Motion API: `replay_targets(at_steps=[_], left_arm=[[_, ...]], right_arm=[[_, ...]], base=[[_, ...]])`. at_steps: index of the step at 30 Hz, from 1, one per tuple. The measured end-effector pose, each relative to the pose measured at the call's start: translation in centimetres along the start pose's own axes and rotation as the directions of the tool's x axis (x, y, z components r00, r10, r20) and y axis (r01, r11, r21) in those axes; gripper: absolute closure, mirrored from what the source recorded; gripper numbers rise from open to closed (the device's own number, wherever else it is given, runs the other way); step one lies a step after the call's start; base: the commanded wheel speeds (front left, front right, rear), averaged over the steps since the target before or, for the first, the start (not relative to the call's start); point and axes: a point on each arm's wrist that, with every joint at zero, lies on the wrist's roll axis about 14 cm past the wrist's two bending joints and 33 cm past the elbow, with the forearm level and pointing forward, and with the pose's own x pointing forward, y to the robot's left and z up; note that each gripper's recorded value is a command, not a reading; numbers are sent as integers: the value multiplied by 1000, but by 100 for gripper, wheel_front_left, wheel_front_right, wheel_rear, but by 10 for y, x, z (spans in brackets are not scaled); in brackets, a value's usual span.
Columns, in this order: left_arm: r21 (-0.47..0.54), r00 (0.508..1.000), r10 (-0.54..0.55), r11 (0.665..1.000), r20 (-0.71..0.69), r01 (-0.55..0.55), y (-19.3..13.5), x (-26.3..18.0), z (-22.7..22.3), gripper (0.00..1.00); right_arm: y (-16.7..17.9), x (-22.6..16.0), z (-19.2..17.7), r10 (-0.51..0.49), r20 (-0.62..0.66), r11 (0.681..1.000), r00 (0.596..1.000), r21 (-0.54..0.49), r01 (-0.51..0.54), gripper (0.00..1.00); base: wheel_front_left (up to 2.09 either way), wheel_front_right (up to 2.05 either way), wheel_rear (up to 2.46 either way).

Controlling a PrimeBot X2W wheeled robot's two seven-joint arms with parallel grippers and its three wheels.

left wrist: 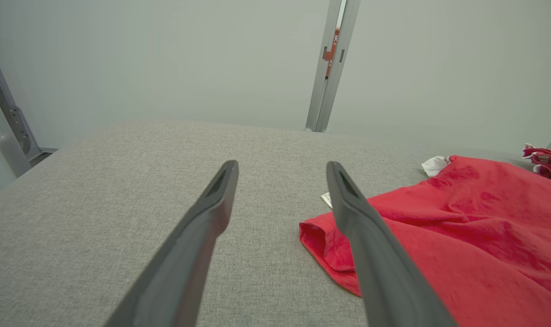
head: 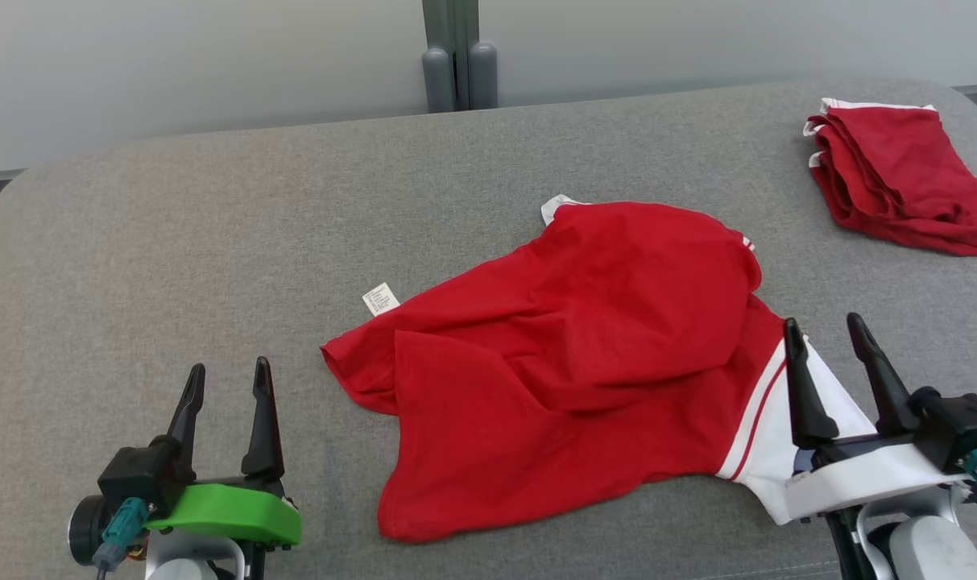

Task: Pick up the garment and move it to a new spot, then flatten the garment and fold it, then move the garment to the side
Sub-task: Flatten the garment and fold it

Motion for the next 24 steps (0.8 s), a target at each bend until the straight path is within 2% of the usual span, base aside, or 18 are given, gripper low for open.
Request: replay_targets(at_steps=[8, 20, 24], left_arm=[[13, 1000, -18, 1000, -3, 18, -4, 7, -1, 0], [117, 990, -137, 983, -32, 140, -22, 50, -1, 0], [137, 980, -172, 973, -95, 184, -29, 66, -17, 0]], right_arm=[[29, 7, -1, 61, 25, 998, 998, 24, -62, 0], [27, 13, -12, 56, -3, 998, 998, 23, -56, 0], [21, 16, -18, 41, -21, 999, 999, 16, -41, 0]], base=[[0, 0, 0], [0, 0, 0], [0, 0, 0]])
